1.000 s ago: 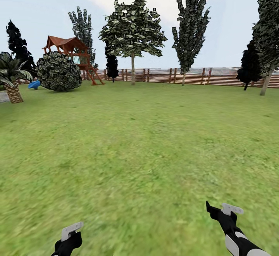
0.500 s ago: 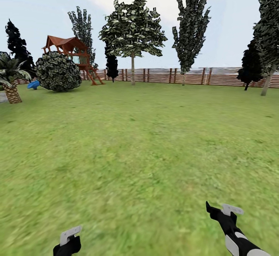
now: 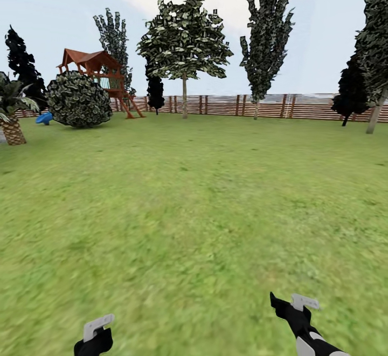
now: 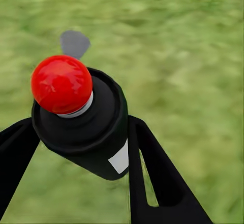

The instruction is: In the garden, pick up the pesticide atomizer on the floor and spray pesticide onto both trees until each tree trunk is fully covered.

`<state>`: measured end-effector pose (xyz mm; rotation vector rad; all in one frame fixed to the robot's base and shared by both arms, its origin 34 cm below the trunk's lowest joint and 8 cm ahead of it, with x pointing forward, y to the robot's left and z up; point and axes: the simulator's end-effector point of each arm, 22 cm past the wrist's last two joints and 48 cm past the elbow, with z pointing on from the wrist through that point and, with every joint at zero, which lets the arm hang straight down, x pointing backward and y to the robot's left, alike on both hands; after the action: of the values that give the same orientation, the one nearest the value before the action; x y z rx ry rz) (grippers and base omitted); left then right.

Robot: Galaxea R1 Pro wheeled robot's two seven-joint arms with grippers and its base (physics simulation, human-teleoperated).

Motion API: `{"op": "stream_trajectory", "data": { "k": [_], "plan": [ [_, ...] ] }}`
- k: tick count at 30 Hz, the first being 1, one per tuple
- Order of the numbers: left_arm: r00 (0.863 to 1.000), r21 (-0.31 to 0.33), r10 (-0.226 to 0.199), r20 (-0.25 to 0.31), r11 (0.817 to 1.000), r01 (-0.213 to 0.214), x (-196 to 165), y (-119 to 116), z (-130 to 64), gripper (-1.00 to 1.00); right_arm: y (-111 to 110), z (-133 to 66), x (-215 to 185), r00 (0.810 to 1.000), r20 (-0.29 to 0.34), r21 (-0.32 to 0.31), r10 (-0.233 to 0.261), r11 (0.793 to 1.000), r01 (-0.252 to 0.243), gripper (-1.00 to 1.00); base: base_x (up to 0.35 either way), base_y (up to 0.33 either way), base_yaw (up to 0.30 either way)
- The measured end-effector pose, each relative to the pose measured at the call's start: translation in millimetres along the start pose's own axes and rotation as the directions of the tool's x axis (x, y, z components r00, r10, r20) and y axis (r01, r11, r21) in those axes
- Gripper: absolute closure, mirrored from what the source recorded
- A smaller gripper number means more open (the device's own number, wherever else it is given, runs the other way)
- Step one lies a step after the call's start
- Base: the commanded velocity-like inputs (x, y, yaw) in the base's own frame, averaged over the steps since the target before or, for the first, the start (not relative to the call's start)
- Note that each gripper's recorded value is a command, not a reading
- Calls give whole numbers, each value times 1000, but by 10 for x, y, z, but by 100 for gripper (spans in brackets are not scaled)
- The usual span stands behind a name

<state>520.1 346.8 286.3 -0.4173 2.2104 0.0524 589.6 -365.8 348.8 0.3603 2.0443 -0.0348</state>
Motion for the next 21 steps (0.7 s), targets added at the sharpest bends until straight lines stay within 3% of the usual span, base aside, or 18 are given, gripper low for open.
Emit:
{"op": "stream_trajectory", "data": {
  "k": [21],
  "plan": [
    [1000,11,-2,-1,1000,2,15,-69,-4,100,1,0,1,1000,0,0,0,1000,0,-100,329,0,0]
  ]
}}
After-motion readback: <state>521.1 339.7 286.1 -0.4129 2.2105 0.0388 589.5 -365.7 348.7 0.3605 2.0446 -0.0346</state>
